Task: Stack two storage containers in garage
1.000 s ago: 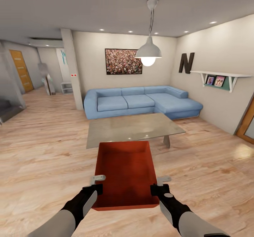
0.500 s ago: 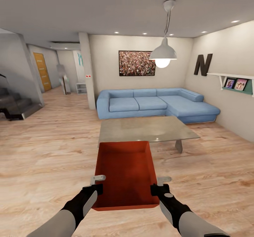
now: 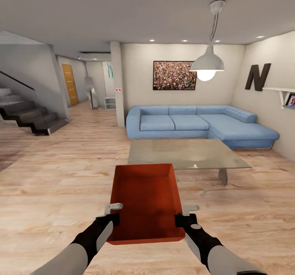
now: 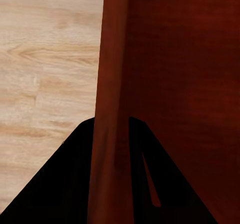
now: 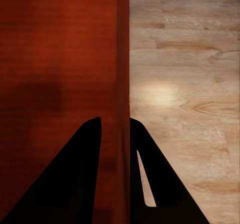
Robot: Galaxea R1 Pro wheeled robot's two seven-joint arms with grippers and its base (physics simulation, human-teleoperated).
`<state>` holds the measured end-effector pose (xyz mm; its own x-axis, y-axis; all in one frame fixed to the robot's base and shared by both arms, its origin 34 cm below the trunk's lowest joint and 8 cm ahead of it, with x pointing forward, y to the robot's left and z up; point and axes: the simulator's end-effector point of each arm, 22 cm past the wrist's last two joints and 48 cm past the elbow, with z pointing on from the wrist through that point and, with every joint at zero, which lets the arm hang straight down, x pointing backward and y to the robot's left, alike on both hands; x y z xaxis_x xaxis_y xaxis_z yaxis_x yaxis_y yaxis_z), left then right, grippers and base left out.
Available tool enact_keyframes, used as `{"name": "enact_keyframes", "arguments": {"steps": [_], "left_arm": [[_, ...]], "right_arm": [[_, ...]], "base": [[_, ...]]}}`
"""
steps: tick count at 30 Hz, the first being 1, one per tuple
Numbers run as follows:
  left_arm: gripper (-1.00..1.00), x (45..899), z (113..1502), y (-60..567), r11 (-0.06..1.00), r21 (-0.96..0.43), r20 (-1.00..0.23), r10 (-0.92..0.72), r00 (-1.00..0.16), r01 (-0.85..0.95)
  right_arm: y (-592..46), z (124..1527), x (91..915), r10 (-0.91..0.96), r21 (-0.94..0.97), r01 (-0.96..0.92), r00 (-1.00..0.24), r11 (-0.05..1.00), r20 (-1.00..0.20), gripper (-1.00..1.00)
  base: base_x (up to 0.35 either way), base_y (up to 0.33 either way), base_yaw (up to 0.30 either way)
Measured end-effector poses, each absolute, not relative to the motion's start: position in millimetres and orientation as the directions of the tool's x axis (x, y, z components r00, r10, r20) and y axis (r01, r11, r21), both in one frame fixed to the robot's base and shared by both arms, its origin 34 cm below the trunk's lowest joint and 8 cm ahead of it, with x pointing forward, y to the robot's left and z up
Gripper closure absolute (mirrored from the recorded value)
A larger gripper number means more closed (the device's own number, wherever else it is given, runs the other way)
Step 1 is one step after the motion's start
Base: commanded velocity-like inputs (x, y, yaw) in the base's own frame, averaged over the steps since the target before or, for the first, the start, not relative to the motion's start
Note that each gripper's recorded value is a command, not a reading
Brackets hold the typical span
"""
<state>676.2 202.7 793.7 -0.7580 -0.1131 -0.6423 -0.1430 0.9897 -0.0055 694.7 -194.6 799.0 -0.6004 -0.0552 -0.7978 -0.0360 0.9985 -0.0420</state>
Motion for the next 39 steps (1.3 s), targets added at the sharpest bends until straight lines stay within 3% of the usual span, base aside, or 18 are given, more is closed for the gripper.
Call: {"name": "enact_keyframes", "arguments": {"steps": [39], "left_arm": [[1.00, 681, 812, 203, 0.990, -0.010, -0.666, -0.113, -0.738, -0.143]], "right_arm": [[-194, 817, 699, -0.055, -0.043, -0.035, -0.575, 0.998, -0.816, 1.00]], "base": [[0.000, 0.000, 0.238]]}}
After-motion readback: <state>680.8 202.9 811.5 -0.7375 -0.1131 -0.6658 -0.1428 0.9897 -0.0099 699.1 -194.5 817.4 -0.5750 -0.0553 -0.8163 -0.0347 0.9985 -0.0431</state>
